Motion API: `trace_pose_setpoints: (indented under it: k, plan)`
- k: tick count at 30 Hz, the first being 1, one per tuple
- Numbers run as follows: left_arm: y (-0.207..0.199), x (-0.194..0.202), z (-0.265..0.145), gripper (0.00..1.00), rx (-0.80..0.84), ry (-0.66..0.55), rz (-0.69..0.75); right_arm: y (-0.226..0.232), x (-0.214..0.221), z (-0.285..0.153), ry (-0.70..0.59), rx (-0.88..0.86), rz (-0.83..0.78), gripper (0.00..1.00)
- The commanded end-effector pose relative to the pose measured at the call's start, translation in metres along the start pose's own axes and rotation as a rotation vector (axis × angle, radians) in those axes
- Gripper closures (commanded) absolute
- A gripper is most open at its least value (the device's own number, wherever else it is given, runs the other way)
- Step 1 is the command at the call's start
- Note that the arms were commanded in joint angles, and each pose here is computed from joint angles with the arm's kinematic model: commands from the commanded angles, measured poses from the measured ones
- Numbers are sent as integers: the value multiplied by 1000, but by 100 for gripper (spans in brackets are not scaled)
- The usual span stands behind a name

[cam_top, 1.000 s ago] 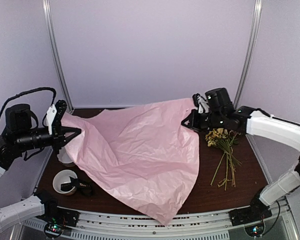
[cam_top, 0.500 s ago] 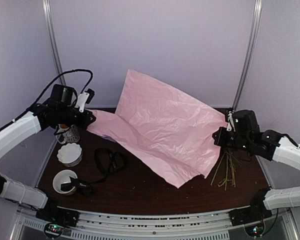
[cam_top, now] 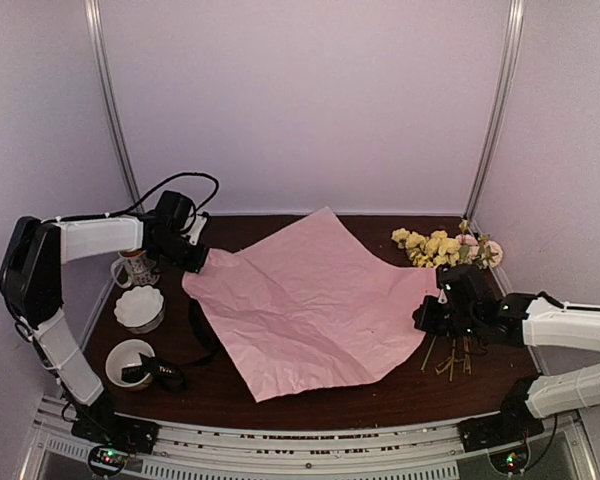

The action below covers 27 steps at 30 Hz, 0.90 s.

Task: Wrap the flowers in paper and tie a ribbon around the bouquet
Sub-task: Unfold the folded wrapping paper at the center of the board.

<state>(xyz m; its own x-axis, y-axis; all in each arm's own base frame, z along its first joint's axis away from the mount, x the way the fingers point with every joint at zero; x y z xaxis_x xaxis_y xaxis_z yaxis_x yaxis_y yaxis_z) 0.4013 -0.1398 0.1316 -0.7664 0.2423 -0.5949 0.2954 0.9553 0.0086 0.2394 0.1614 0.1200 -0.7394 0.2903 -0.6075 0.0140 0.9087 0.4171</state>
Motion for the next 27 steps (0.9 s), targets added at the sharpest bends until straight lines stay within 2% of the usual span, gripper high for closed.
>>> trace_pose_setpoints:
  k: [1,7,10,12,15,16,18,21,23,25,27]
  plan:
    - [-2,-29,21,100,-1,-59,61,-8,12,-3,3,12,34,100]
    - [-16,-46,34,100,51,-107,89,-19,21,-13,18,56,54,100]
    - [-17,-52,44,100,52,-96,99,-24,12,-26,-34,72,84,93]
    - [-21,-52,49,100,74,-87,105,-30,4,-35,-76,96,91,79]
    - [-27,-49,54,100,110,-84,100,-42,-11,-50,-121,144,103,43]
    - [-28,-48,55,100,118,-84,97,-45,-17,-55,-137,160,102,36]
    - [-29,-47,57,100,127,-80,83,-47,-33,-68,-186,175,93,31]
    - [-27,-43,60,100,109,-65,39,-43,-53,-81,-236,179,53,30]
    - [-19,-37,62,100,59,-40,-20,-27,-62,-83,-221,135,-5,34]
    - [-20,-31,65,100,63,-29,-55,-4,-60,-72,-147,56,-81,41]
    - [-21,-22,69,100,74,-14,-84,21,-47,-53,-35,-8,-172,42]
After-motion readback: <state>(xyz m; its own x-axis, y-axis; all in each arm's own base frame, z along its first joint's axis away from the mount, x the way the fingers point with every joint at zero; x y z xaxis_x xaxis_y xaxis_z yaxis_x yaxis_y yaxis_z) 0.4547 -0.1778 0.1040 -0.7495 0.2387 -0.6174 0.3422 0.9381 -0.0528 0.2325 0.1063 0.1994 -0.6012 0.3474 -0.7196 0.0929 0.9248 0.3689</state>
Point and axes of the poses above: each gripper's point midway between its finger pads, its own z axis out along the fingers, its own y axis along the line the jaws close on, x = y × z, the point moved 3 cm from there along -z, back along the fingers, and after that the axes turned 3 degrees about -z, right-handed, at the moved point
